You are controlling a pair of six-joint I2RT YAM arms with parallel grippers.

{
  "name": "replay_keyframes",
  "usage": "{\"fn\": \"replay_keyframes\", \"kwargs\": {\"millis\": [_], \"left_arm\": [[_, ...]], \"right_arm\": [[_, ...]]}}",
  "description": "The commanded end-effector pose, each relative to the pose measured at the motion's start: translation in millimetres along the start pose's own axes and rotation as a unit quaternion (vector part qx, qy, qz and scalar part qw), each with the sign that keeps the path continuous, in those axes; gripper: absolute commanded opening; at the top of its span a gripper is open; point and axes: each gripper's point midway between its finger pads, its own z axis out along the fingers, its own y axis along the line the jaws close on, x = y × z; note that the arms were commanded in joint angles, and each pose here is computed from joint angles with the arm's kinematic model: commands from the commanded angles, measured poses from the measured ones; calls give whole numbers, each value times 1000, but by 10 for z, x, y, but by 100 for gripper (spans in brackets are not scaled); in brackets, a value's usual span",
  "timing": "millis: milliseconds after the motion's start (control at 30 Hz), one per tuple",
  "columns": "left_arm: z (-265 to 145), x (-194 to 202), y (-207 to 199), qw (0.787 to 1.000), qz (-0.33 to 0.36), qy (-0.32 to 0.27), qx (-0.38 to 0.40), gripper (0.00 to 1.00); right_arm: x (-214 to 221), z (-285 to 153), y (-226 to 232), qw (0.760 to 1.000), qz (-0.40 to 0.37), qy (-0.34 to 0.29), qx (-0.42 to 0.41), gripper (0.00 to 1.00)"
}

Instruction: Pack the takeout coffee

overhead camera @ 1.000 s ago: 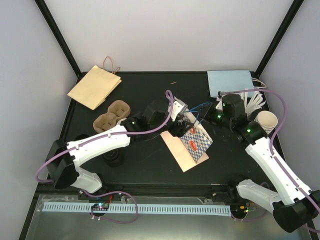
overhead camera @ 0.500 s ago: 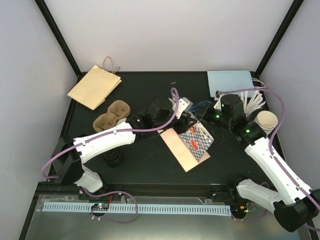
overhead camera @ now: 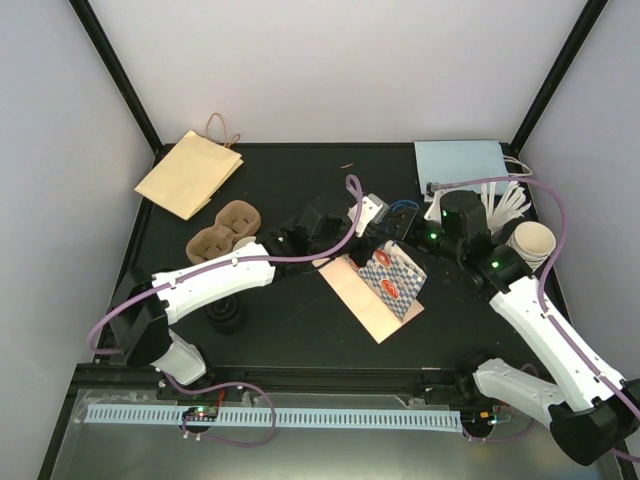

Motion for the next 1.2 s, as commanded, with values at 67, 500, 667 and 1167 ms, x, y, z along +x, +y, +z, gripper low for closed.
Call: {"fn": "replay_keyframes", "kwargs": {"millis": [67,500,667,1167], "left_arm": [[-115,-221,10,999,8,-34,-21,2],[-370,-67,113,999,5,-34,-41,2],[-484,-48,175,998,-3,-39,-47,2],[-869,-219,117,997,3,-82,-6,2]], "right_arm": [[-45,-163,171,996,-83,-18,-29,41],[-157,-600,426,966,-253,-42,-35,79],[-323,-739,263,964,-252,-77,32,79],[44,-583,-412,965,-239,-41,94,79]]}}
